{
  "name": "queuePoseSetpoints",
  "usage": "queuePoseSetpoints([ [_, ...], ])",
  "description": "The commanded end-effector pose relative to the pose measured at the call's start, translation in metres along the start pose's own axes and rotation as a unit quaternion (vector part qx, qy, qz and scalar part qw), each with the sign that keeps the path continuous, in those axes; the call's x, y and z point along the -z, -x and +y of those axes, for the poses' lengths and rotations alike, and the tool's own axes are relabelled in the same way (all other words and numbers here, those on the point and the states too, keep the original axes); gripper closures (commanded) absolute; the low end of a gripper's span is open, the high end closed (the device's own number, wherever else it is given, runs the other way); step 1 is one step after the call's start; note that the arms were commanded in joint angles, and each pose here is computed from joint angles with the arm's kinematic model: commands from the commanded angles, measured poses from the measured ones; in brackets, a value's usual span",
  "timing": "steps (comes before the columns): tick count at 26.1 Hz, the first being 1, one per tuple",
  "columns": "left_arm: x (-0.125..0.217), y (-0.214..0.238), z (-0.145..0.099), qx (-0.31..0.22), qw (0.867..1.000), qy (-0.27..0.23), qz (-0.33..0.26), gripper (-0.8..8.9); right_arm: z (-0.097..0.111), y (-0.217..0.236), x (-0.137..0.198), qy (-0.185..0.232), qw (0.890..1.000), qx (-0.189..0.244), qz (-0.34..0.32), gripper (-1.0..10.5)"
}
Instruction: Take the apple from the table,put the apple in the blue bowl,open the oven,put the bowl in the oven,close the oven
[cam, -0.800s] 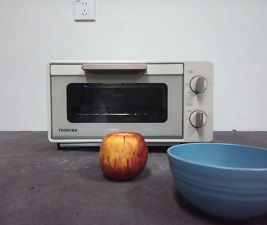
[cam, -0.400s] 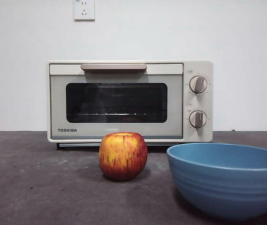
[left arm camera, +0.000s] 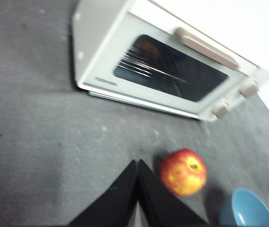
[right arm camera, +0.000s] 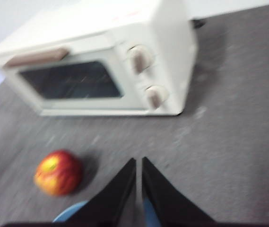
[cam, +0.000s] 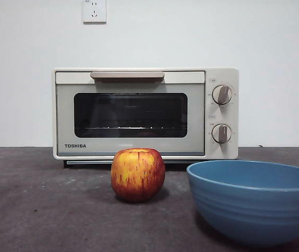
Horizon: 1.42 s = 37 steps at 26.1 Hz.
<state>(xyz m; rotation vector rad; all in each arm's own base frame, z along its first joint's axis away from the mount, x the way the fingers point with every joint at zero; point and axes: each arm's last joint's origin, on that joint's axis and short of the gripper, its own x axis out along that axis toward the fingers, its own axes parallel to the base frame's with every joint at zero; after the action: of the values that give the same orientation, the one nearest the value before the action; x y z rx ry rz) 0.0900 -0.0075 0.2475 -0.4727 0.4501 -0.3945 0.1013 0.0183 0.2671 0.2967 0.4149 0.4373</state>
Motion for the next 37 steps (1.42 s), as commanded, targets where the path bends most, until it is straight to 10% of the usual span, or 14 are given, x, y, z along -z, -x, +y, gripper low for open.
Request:
queuePoseSetpoints([
  [1,-0.014,0.004,-0.009,0.005,0.998,-0.053,0.020,8.06,0.008,-0.001,-0.016,0.054,0.998,-0.020,0.027,9.4],
  [19,-0.035,-0.008,-0.038,0.071,0.977,-0.109,0.167,8.06,0.054,-0.037,-0.032,0.169,0.951,-0.131,0.223,9.3],
  [24,-0.035,-0.008,-0.038,0.071,0.977,-0.109,0.167,8.06,0.053,-0.040,-0.033,0.136,0.959,-0.107,0.225,4.5],
  [37,-0.035,-0.008,-0.038,0.071,0.977,-0.110,0.166,8.06,0.095,-0.134,-0.025,0.144,0.944,-0.155,0.255,4.5],
])
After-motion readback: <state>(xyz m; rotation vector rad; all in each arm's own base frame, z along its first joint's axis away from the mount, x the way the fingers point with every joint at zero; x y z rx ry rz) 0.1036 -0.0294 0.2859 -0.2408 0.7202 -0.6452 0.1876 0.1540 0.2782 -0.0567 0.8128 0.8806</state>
